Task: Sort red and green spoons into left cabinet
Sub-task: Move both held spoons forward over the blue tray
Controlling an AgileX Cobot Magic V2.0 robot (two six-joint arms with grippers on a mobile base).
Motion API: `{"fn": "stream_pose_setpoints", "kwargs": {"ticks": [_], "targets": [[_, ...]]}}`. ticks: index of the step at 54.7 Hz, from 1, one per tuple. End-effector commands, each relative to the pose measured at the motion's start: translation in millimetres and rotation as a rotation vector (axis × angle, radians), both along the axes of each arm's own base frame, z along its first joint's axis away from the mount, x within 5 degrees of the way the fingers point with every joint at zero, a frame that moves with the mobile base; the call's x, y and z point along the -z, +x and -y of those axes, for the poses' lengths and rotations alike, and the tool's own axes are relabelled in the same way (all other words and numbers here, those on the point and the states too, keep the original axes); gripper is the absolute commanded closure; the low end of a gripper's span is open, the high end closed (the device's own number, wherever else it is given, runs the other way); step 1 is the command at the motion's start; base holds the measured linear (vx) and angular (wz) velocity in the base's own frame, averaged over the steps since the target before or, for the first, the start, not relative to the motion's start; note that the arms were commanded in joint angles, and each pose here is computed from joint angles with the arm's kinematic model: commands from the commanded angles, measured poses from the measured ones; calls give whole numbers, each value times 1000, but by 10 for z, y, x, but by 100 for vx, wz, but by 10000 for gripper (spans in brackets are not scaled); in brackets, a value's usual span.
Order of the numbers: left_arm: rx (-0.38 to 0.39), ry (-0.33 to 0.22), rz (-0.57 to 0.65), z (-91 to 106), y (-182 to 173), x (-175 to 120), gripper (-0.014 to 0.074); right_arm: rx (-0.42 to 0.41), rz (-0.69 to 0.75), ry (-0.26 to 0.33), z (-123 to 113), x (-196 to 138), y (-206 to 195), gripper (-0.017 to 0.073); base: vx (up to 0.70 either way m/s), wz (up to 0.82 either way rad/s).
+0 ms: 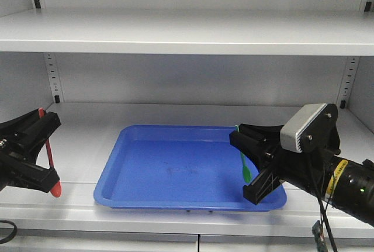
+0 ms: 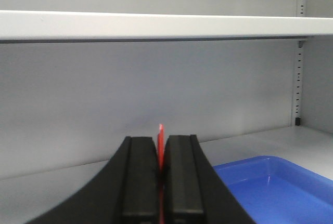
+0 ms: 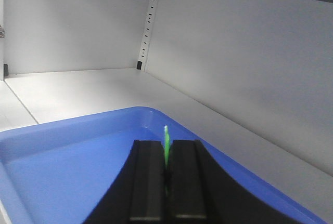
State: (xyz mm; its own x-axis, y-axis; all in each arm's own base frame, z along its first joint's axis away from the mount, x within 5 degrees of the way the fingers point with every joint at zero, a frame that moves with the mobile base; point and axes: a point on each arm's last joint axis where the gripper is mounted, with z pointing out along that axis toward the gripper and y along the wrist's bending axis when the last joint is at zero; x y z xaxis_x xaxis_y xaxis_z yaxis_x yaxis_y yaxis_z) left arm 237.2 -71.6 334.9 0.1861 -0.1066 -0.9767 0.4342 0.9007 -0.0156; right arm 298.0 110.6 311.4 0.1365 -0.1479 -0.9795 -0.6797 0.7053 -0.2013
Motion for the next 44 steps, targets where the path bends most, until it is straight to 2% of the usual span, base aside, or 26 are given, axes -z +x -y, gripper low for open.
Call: {"fn": "stream_pose_setpoints", "kwargs": {"ticks": [1,44], "targets": [[19,-58,106,-2,-56,-208,412,-18,93,67,9,-273,-66,568,0,0],[19,-58,107,-2,-56,-208,412,-18,93,71,9,-276,-66,568,0,0]]}}
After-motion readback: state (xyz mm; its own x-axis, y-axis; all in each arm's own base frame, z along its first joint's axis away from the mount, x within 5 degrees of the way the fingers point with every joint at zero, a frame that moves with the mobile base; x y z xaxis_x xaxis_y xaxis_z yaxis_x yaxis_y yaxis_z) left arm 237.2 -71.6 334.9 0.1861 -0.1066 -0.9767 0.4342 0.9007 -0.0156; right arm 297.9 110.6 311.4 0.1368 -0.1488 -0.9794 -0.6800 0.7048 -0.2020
